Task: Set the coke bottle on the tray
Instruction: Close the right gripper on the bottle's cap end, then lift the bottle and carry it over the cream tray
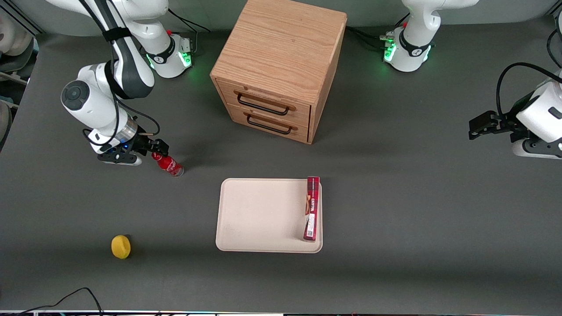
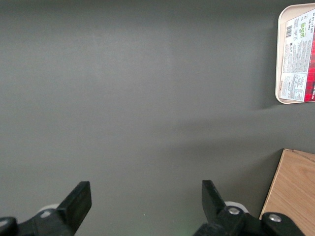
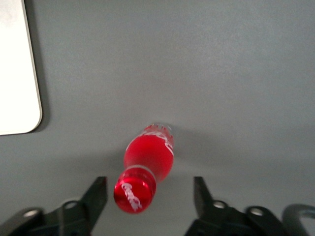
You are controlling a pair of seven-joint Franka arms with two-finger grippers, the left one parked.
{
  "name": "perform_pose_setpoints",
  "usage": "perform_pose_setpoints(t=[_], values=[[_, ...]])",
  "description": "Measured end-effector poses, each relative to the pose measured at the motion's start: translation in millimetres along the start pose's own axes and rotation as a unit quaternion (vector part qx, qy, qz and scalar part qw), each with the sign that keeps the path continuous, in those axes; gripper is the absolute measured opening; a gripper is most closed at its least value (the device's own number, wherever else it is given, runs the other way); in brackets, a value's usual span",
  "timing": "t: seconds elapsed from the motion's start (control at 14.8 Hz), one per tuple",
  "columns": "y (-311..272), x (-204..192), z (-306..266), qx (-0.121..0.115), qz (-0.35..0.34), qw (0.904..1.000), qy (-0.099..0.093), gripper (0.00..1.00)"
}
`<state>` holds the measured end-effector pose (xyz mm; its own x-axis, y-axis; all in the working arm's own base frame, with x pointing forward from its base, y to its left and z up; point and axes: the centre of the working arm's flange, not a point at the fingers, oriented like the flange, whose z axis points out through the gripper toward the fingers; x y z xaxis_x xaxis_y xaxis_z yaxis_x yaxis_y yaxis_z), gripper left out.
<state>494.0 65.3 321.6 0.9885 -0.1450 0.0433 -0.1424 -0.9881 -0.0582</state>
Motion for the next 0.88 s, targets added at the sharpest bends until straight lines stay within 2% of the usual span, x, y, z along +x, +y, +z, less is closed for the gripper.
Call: perform_pose_setpoints(t=[0.2, 0.27, 0.54, 0.61, 0.75, 0.88], values=[[0, 0, 5, 0.0, 0.0, 1.0, -0.002, 0.37], [0, 1, 5, 0.0, 0.0, 1.0, -0.001, 0.32], [-1, 2, 0, 0.0, 0.0, 1.0, -0.003, 0.32], [-2, 4, -10, -0.002, -0.001, 1.0, -0.009, 0.32], [-6, 13, -54, -0.006, -0.003, 0.9995, -0.03, 0.32], [-12, 24, -127, -0.01, -0.007, 0.9988, -0.047, 0.32]])
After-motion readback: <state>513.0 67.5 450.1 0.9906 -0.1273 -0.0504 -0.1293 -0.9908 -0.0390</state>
